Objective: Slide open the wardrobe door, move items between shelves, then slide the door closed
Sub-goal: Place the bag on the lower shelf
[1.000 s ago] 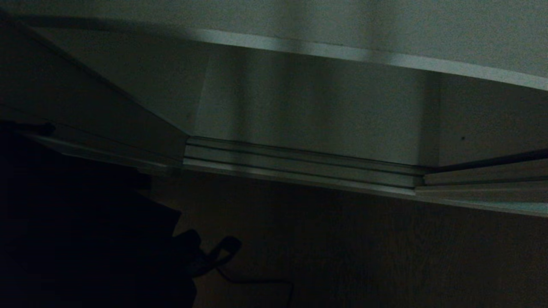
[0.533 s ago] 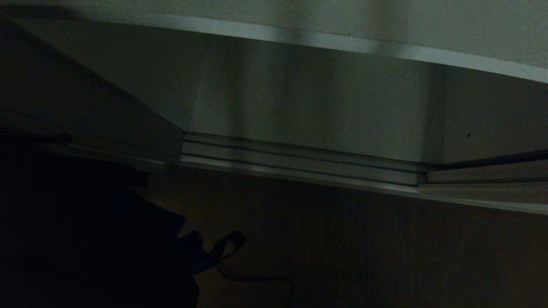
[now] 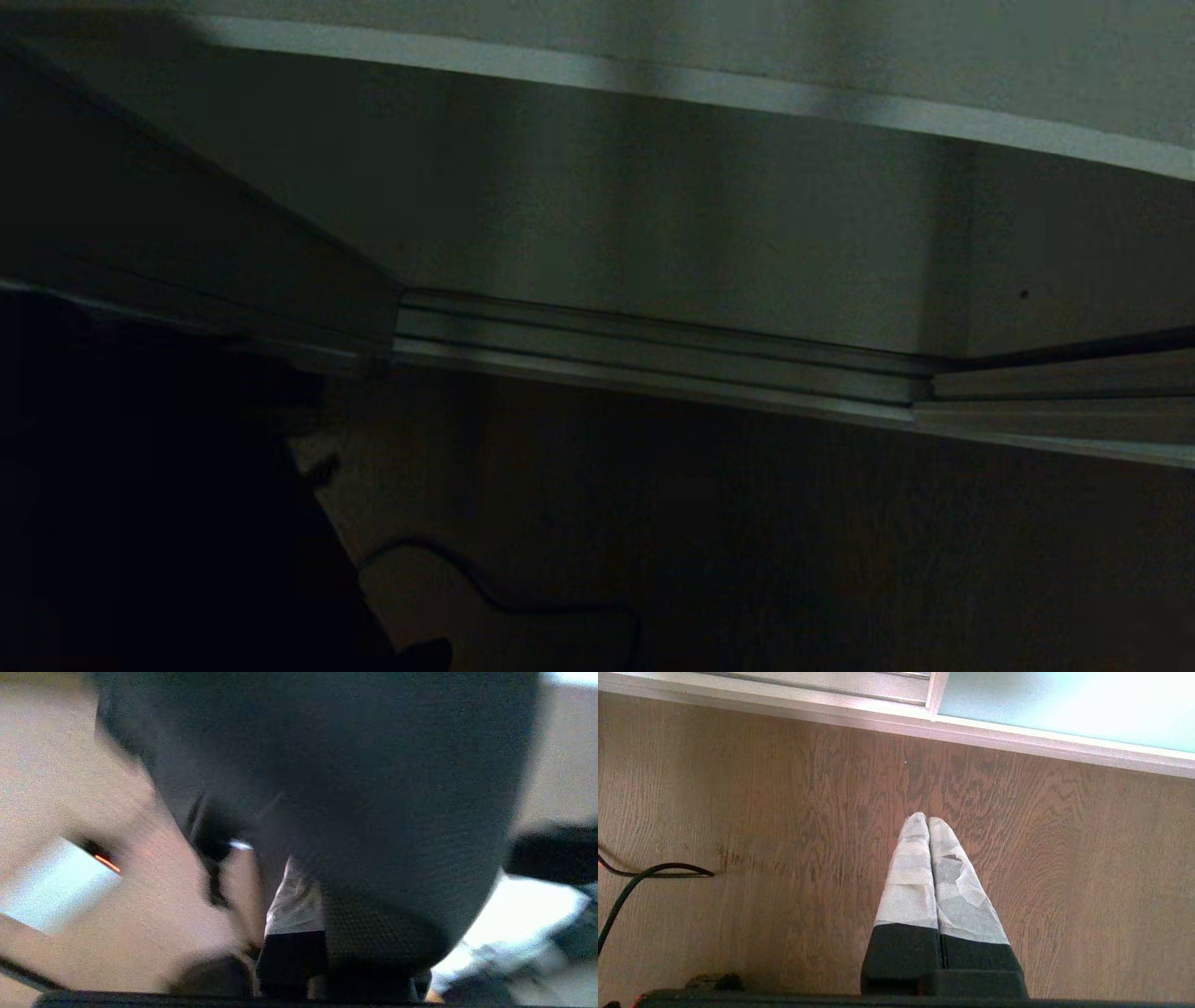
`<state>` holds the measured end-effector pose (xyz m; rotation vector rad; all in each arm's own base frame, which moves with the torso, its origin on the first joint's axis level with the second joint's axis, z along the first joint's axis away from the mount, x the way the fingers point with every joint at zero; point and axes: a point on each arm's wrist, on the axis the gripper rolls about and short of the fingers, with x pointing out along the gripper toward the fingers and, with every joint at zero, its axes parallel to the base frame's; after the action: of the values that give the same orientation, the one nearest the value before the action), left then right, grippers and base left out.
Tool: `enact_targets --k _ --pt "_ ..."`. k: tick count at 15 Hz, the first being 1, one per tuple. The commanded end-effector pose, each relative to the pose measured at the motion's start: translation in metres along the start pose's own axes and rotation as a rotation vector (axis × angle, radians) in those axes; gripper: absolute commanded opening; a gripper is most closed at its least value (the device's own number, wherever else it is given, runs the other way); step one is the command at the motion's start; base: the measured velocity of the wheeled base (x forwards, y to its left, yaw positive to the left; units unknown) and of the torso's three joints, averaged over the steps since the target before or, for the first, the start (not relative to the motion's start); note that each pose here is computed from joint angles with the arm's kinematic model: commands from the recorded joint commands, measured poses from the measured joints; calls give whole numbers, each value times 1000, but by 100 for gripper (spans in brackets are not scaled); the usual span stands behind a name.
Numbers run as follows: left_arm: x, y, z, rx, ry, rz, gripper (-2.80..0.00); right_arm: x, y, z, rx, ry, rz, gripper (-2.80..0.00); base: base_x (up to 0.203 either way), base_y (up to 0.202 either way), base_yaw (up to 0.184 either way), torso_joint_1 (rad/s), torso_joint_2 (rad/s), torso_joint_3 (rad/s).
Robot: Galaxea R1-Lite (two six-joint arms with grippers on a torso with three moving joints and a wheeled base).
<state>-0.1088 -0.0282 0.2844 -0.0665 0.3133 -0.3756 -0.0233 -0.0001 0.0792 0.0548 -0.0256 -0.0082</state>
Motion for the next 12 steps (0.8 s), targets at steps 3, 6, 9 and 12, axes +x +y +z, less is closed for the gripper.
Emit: enact_targets --k 3,6,9,12 --pt "14 4 9 -154 100 -90 -280 0 0 0 1 -2 1 -280 0 0 0 0 0 0" --pt "29 8 16 -270 176 -133 -280 0 0 0 1 -2 1 -280 0 0 0 0 0 0" --pt "41 13 19 -352 237 -208 -280 0 0 0 1 -2 1 -280 0 0 0 0 0 0" --pt "54 21 6 -412 315 -219 -280 0 0 0 1 -2 0 -280 0 0 0 0 0 0"
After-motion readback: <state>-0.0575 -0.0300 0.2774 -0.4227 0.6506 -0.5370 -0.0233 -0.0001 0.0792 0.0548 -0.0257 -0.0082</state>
